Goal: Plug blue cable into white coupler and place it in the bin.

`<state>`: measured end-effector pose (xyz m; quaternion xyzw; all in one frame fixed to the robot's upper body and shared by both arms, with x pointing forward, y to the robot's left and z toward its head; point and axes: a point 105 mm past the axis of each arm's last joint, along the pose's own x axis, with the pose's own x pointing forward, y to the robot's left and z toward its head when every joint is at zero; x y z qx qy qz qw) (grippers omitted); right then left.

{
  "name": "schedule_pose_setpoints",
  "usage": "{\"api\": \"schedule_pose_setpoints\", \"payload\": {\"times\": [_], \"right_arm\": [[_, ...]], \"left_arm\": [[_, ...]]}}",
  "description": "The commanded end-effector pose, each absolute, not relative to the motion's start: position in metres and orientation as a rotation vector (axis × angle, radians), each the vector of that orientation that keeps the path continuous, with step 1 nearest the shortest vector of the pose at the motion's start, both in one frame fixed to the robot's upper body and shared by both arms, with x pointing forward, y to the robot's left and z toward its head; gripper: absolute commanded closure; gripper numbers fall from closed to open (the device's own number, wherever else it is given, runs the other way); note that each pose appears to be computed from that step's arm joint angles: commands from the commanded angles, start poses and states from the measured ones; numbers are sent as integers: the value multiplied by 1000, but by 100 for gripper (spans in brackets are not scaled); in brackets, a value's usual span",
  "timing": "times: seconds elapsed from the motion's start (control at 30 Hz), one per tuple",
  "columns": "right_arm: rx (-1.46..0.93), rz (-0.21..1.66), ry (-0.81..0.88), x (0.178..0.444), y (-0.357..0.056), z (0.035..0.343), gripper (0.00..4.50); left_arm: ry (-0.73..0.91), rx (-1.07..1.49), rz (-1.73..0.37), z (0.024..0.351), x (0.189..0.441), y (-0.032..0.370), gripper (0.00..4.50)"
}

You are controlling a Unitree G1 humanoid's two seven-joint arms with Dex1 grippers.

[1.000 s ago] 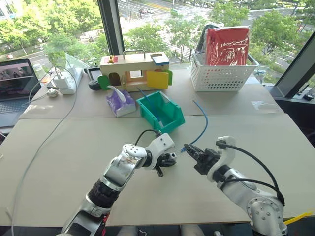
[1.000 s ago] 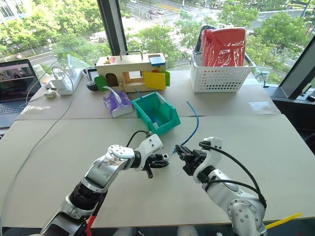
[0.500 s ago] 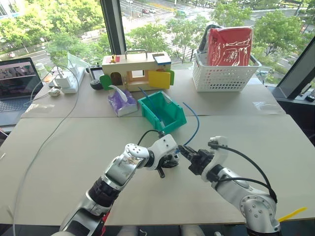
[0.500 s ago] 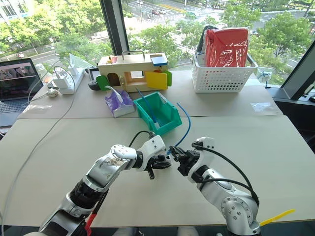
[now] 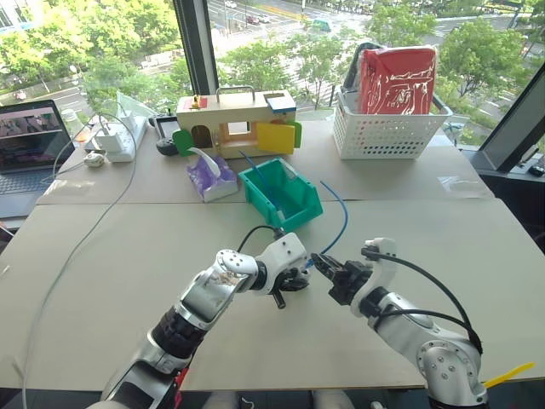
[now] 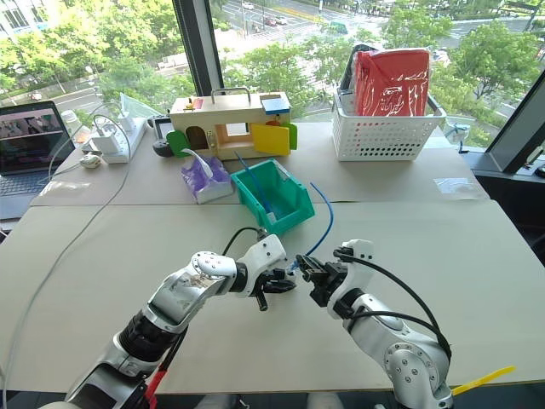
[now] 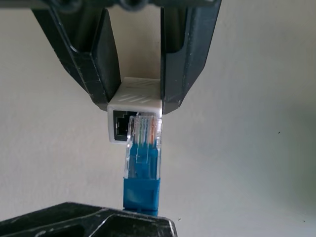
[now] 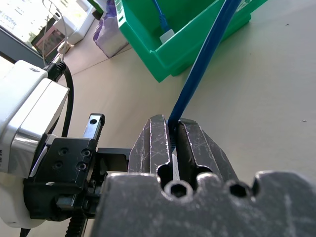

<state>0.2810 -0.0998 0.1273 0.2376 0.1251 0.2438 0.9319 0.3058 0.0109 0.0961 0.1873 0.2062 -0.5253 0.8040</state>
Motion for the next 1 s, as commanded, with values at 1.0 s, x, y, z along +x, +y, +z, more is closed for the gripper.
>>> {"api": "schedule_pose_setpoints", "payload": {"times": [1.0], "right_arm": [[431, 482, 295, 275, -105, 122, 450]], "left_arm": [[443, 373, -1095, 101, 304, 9, 382]]}}
